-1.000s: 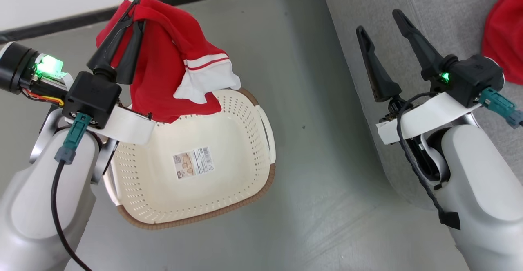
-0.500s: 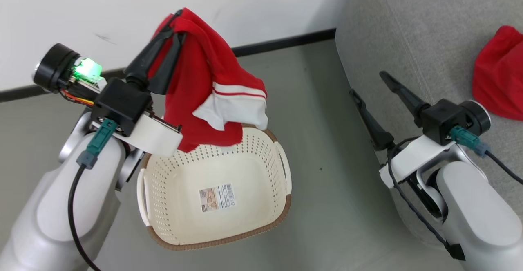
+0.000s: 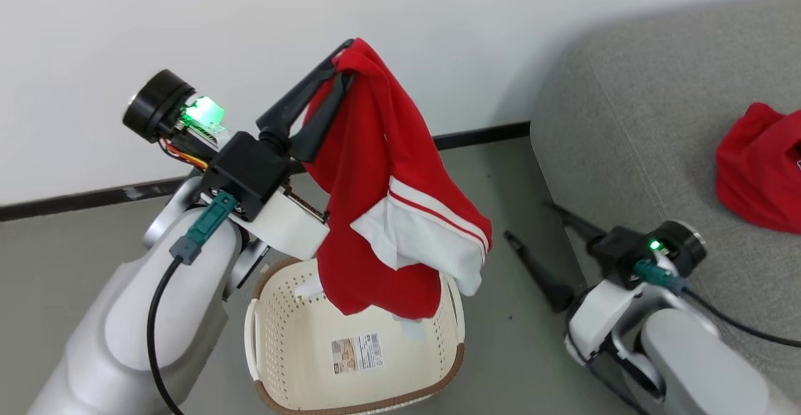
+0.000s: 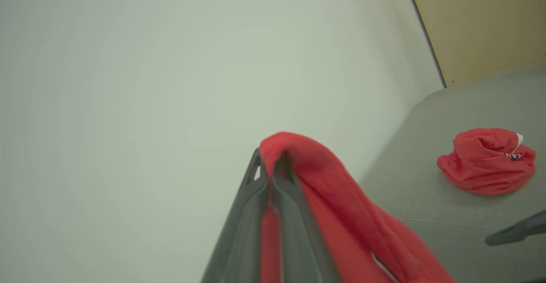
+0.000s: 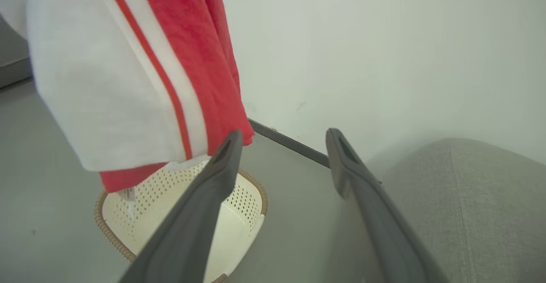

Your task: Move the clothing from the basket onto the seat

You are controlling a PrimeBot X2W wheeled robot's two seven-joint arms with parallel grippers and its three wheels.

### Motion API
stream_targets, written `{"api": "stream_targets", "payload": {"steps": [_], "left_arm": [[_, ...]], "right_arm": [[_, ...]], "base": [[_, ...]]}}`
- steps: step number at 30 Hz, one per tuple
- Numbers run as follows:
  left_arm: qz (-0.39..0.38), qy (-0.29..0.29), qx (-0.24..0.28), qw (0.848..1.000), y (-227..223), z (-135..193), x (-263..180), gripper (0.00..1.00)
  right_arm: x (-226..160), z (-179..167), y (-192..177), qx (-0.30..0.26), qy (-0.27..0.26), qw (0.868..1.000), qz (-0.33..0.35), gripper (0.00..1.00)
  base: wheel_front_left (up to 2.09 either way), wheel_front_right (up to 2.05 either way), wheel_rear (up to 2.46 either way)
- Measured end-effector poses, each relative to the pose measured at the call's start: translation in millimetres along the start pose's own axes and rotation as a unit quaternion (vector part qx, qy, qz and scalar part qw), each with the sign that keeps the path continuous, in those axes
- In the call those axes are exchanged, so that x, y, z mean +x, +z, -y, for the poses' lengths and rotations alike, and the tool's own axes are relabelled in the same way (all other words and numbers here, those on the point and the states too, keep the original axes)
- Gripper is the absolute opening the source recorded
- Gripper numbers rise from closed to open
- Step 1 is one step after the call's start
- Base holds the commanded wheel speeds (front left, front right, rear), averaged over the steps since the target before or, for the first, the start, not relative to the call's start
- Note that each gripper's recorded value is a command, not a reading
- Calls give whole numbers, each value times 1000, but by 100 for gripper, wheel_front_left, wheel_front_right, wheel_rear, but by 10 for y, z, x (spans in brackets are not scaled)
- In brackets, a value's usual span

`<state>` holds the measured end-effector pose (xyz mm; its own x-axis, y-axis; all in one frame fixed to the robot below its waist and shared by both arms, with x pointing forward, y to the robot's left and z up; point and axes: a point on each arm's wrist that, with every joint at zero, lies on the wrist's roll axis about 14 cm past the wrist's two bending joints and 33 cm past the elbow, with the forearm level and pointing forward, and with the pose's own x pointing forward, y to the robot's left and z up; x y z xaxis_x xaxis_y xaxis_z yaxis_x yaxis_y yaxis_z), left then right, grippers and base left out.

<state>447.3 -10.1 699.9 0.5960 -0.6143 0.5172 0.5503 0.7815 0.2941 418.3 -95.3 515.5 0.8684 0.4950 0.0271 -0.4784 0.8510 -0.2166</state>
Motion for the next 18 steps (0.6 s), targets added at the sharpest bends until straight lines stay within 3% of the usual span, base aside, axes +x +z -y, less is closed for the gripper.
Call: {"api": "stream_targets", "payload": {"steps": [8, 15, 18], "left_arm": [[29, -16, -1, 999, 392, 160, -5, 0], [46, -11, 11, 999, 650, 167, -51, 0], [51, -13, 14, 999, 732, 185, -74, 0]], "right_arm": [[-91, -470, 114, -1, 81, 997, 7, 100], [-267, -338, -11, -78, 107, 991, -27, 100], [-245, -448, 60, -76, 121, 990, -16, 100]], "base": [[0, 0, 0], [0, 0, 0], [0, 0, 0]]}}
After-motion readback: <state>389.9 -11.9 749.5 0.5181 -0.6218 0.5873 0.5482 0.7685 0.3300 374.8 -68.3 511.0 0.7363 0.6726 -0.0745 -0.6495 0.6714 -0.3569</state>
